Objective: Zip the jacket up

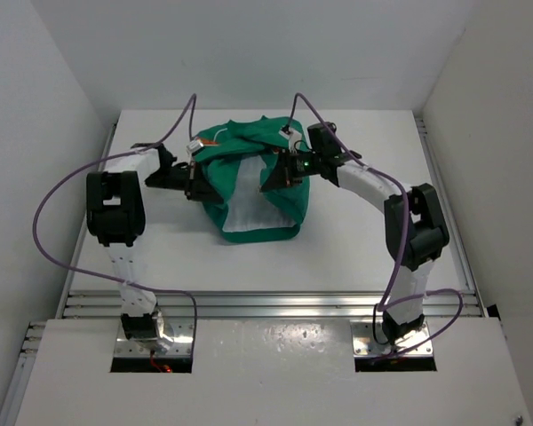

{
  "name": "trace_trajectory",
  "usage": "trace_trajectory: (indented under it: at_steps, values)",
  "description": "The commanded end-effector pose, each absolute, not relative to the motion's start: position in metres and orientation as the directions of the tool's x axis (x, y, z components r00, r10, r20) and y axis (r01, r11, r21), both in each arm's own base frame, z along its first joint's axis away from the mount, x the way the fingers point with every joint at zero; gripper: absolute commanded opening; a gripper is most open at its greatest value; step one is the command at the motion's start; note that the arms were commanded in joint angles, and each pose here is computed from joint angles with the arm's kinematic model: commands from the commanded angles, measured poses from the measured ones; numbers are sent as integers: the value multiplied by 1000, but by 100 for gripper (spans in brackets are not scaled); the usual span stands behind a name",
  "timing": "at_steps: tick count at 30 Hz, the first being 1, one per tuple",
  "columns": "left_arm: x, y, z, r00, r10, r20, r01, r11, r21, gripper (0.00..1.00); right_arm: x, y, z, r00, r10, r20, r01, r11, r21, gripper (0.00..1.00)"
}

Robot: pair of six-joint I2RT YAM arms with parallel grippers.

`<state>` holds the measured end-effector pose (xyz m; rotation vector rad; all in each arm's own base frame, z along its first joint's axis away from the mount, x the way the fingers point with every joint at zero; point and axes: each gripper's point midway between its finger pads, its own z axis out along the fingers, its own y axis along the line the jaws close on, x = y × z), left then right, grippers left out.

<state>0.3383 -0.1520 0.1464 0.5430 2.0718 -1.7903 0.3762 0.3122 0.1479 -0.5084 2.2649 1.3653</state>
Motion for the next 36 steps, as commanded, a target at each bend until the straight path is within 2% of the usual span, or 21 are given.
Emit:
trace_trajectory:
  at_steps: [1,3,4,5,7,9,10,11,12,13,16,18,19,26,30,33,36]
  values:
    - [362,-170,170,-917,78,-391,397,251,-883,0,366,317,173,-792,-89,-604,-586,385,713,0]
    - [378,-155,155,-909,12,-416,367,496,-787,0,360,314,172,-788,-102,-607,-594,389,705,0]
    - [403,-154,167,-870,-70,-489,379,540,-752,0,360,312,169,-793,-102,-601,-586,398,706,0]
    - [411,-147,168,-852,-97,-515,362,602,-712,0,358,310,171,-791,-99,-604,-587,401,703,0]
    - [420,-148,187,-818,-127,-561,370,630,-683,0,356,311,169,-793,-100,-601,-585,404,704,0]
    - [419,-148,192,-821,-216,-529,298,627,-720,0,357,308,170,-792,-88,-604,-582,405,705,0]
    - [431,-148,207,-762,-249,-598,344,627,-699,0,354,307,167,-796,-89,-598,-578,405,709,0]
    - [427,-149,228,-729,-292,-619,359,607,-709,0,354,308,169,-792,-84,-604,-584,393,711,0]
    - [423,-150,223,-722,-313,-617,356,596,-719,0,353,308,170,-794,-82,-603,-582,389,714,0]
    - [429,-152,240,-652,-330,-683,433,577,-693,0,350,307,166,-798,-84,-596,-578,386,719,0]
    - [423,-163,246,-647,-396,-652,449,494,-745,0,347,312,173,-796,-58,-603,-587,321,743,0]
    - [421,-172,241,-685,-398,-610,443,438,-783,0,349,311,178,-832,-7,-555,-533,285,796,0]
    - [419,-178,240,-695,-390,-604,450,419,-789,0,355,312,187,-803,20,-596,-572,252,780,0]
    - [410,-205,256,-702,-394,-594,494,331,-804,0,357,323,207,-778,53,-627,-619,115,777,0]
    - [401,-218,267,-682,-381,-625,541,313,-781,0,358,327,210,-764,50,-644,-638,90,765,0]
    - [398,-222,271,-666,-366,-650,569,314,-760,0,357,330,219,-724,53,-688,-685,62,726,0]
    - [402,-216,268,-657,-377,-652,555,343,-758,0,354,330,230,-618,47,-785,-784,42,620,0]
